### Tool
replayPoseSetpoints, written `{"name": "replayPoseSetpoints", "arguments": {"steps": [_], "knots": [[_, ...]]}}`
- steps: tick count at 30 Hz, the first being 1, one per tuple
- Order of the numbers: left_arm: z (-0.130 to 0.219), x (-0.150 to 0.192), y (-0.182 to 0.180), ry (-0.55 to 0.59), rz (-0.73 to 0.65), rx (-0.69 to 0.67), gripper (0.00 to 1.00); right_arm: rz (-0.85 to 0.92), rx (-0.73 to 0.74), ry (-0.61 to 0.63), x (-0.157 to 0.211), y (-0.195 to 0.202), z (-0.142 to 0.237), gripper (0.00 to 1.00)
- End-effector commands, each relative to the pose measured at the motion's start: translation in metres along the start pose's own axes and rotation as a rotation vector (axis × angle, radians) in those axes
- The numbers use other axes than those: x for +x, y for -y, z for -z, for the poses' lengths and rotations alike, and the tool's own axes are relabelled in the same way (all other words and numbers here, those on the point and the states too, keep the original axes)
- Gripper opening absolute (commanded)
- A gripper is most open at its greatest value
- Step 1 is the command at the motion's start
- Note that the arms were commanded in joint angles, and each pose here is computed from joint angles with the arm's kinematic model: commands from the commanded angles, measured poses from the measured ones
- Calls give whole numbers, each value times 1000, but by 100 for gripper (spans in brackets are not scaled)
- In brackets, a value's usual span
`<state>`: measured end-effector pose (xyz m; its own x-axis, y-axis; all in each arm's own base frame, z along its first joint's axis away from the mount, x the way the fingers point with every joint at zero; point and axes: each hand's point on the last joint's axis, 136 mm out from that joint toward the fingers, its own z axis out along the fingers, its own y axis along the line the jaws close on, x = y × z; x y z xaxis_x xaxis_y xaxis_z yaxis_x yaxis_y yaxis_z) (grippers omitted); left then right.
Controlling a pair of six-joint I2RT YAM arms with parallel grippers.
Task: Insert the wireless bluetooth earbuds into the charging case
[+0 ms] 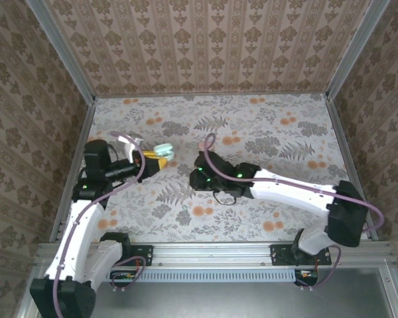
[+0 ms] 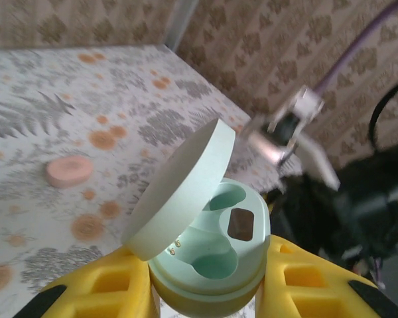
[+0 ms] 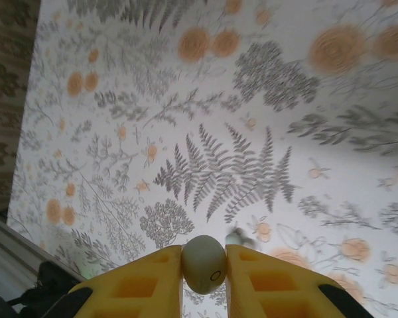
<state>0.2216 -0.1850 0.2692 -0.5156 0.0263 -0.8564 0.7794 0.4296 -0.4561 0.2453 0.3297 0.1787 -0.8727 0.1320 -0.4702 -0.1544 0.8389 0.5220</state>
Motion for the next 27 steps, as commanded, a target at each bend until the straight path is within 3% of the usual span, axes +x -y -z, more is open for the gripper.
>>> {"name": "replayPoseSetpoints", "arguments": {"steps": [1, 6, 12, 18, 27], "knots": [[-26, 1, 2, -15, -98, 8, 12, -4, -71, 10, -6, 7, 29, 22], [-68, 9, 5, -47, -151, 51, 12, -51, -83, 86, -11, 34, 75, 22], [-119, 28, 33, -80, -281, 170, 12, -36, -117, 151, -12, 43, 114, 22], [-144, 32, 53, -75, -360, 228, 13, 2, -134, 98, -9, 33, 109, 21], [-152, 42, 63, -68, -390, 238, 13, 31, -145, 76, -14, 21, 100, 21]]}}
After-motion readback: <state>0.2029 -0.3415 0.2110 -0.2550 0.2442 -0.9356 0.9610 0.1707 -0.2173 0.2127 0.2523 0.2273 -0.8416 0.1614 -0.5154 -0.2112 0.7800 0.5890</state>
